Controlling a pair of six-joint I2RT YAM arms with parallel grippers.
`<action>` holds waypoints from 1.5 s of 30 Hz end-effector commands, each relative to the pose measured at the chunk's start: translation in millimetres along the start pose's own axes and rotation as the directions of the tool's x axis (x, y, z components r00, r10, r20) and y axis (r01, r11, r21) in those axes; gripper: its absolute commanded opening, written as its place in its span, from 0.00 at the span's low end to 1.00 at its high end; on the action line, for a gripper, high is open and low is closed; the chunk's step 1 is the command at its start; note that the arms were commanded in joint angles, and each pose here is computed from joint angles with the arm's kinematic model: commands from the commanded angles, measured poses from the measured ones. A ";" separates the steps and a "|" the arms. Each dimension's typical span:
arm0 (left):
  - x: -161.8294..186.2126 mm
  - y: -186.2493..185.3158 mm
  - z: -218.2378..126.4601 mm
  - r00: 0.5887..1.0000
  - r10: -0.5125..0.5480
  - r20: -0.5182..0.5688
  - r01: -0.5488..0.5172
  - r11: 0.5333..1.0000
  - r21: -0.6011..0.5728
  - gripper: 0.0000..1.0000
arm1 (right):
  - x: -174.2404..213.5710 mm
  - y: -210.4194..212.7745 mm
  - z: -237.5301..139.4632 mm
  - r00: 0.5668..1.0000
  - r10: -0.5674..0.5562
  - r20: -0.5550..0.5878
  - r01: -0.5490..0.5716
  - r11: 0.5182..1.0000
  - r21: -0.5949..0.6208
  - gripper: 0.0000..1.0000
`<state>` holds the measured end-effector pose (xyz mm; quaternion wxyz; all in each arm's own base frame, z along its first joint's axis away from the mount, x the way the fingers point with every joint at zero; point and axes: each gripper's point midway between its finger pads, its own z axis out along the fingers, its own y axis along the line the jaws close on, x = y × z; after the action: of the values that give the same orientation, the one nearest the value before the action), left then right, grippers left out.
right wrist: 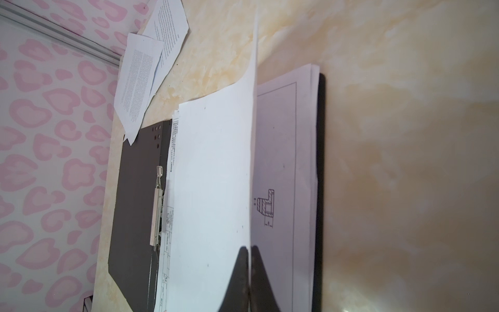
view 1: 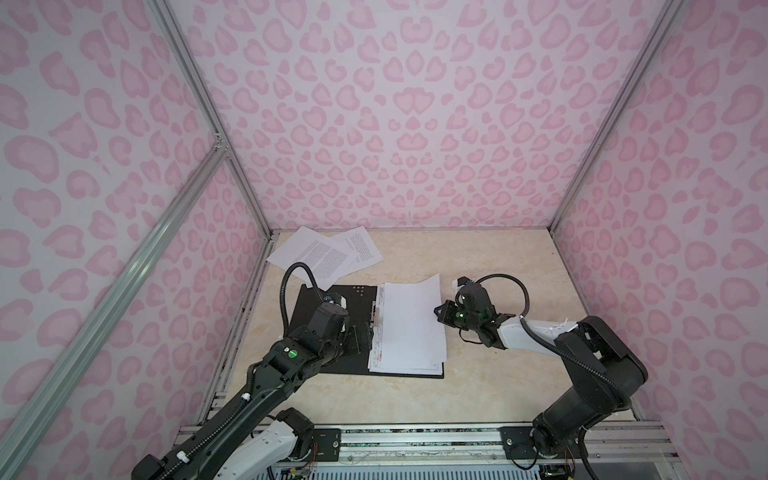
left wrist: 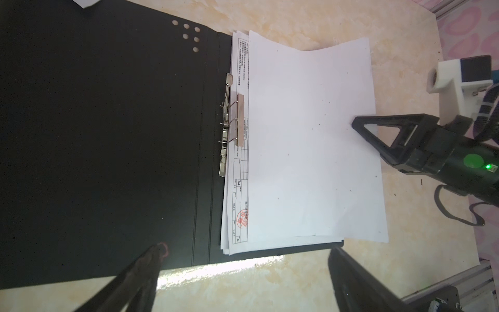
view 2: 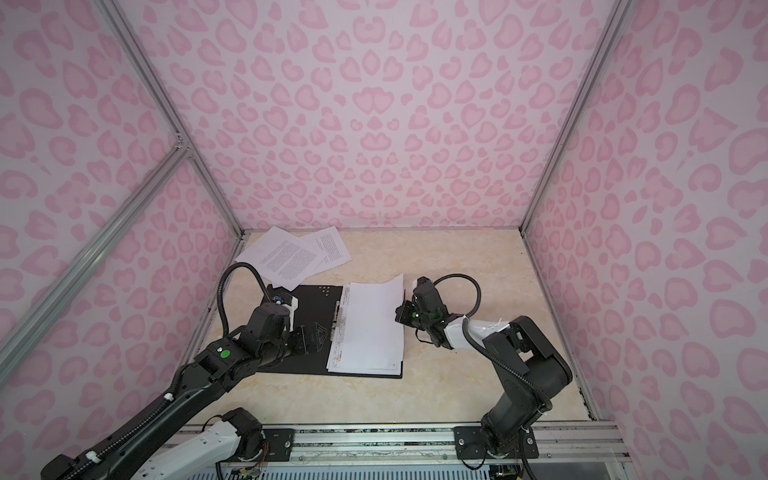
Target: Put the files into the folder
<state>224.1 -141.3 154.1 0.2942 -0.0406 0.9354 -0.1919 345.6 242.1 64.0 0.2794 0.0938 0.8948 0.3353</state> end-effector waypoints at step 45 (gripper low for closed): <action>-4.0 -4.4 8.0 0.998 -0.061 -0.026 0.061 0.998 0.005 0.97 | 20.3 13.7 9.4 0.995 0.074 0.061 -0.074 0.997 -0.003 0.27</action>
<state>226.2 -144.8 144.8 0.2683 -0.0564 0.9416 -0.1954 332.4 269.1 57.5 0.2838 0.1284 0.8840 0.3486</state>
